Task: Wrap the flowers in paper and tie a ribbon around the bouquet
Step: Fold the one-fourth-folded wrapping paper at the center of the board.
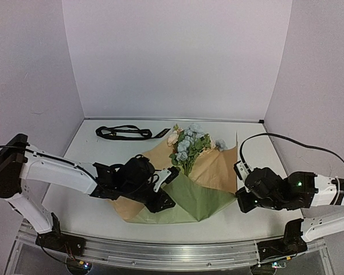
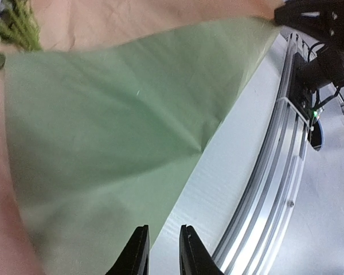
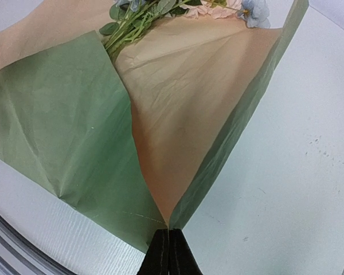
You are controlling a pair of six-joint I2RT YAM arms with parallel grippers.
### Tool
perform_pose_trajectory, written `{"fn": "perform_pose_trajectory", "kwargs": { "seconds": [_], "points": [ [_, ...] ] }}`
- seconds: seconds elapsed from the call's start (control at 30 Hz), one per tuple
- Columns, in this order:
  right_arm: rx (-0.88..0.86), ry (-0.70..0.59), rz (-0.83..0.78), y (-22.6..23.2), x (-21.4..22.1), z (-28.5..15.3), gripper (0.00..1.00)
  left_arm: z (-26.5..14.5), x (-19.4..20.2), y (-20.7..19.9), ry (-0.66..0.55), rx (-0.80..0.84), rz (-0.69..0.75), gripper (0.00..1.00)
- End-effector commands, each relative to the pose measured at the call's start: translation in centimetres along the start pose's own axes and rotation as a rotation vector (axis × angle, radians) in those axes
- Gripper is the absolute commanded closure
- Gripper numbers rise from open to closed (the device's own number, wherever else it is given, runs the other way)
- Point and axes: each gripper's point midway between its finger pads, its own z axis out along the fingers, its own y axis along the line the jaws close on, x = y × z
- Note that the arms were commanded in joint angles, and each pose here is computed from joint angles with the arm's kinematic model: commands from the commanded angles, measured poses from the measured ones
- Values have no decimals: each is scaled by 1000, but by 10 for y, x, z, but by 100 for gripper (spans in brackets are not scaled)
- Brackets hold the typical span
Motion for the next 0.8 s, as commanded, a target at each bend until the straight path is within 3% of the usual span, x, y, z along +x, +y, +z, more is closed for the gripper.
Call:
{"fn": "perform_pose_trajectory", "kwargs": {
  "seconds": [0.0,0.4,0.77],
  "points": [
    [76,-50,-28,-18,-11,-12,100,-23,47,13,101,-41,-92,81],
    [42,-37,-44,-14,-11,-18,100,13,64,26,156,-53,-85,87],
    [-172,34,5,54,-45,-12,100,29,66,41,153,-108,-114,91]
  ]
}}
